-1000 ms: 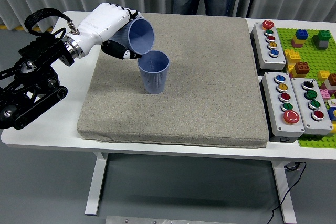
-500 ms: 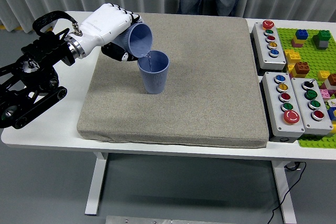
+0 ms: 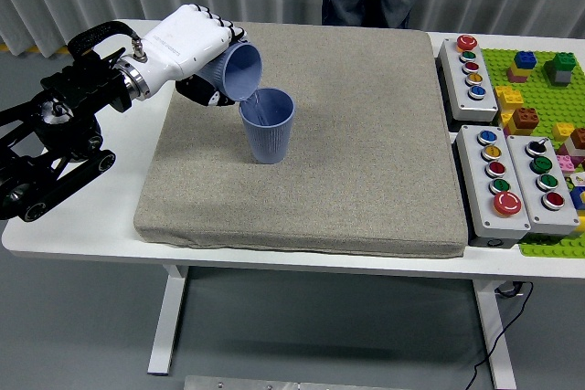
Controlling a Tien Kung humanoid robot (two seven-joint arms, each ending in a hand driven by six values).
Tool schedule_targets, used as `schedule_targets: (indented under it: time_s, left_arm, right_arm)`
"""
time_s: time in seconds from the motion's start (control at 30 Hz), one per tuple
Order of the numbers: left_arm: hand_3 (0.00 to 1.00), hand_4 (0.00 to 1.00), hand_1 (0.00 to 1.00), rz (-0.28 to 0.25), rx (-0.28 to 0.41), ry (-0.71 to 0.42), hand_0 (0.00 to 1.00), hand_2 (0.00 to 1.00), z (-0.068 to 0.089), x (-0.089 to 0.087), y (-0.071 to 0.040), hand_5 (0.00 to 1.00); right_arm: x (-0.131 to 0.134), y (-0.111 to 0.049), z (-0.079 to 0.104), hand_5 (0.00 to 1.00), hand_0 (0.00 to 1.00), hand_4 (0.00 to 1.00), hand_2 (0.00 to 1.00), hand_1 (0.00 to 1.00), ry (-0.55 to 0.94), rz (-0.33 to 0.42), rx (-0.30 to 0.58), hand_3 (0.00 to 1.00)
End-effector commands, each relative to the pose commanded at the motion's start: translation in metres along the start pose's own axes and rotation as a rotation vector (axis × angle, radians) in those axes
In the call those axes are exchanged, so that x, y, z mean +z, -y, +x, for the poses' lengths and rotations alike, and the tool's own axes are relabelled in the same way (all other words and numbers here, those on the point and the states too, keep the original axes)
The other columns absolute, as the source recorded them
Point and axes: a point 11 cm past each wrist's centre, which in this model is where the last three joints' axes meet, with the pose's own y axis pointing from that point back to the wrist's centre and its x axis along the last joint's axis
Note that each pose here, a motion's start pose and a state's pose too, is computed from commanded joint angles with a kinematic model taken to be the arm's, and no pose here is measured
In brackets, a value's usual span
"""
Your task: Pick cup pour cup place
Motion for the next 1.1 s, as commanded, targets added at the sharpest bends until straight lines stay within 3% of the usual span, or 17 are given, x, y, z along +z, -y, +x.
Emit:
schedule_targets:
  time_s: [0.53,0.77,1.1]
  left_arm:
    - [0.576,0.872,0.513,0.002,-0.022,0.095,0.569,0.562,0.004,0.001,0.003,0.227]
    - [0.575,0.871,0.511,0.0,-0.029,0.093,0.572,0.564,0.002,0.002,0.003,0.225]
    - [0.575,0.869,0.513,-0.012,-0.009,0.096,0.572,0.563,0.01,0.005,0.003,0.225]
  right_arm:
    - [-0.002,0.0,0.0,0.002,0.647,0.002,0.538,0.634,0.007,0.004,-0.001,0.541]
    - [-0.002,-0.001,0.0,0.002,0.647,0.002,0.537,0.634,0.007,0.003,-0.001,0.541]
    - [-0.004,-0.001,0.0,0.002,0.647,0.002,0.538,0.634,0.007,0.004,-0.002,0.542]
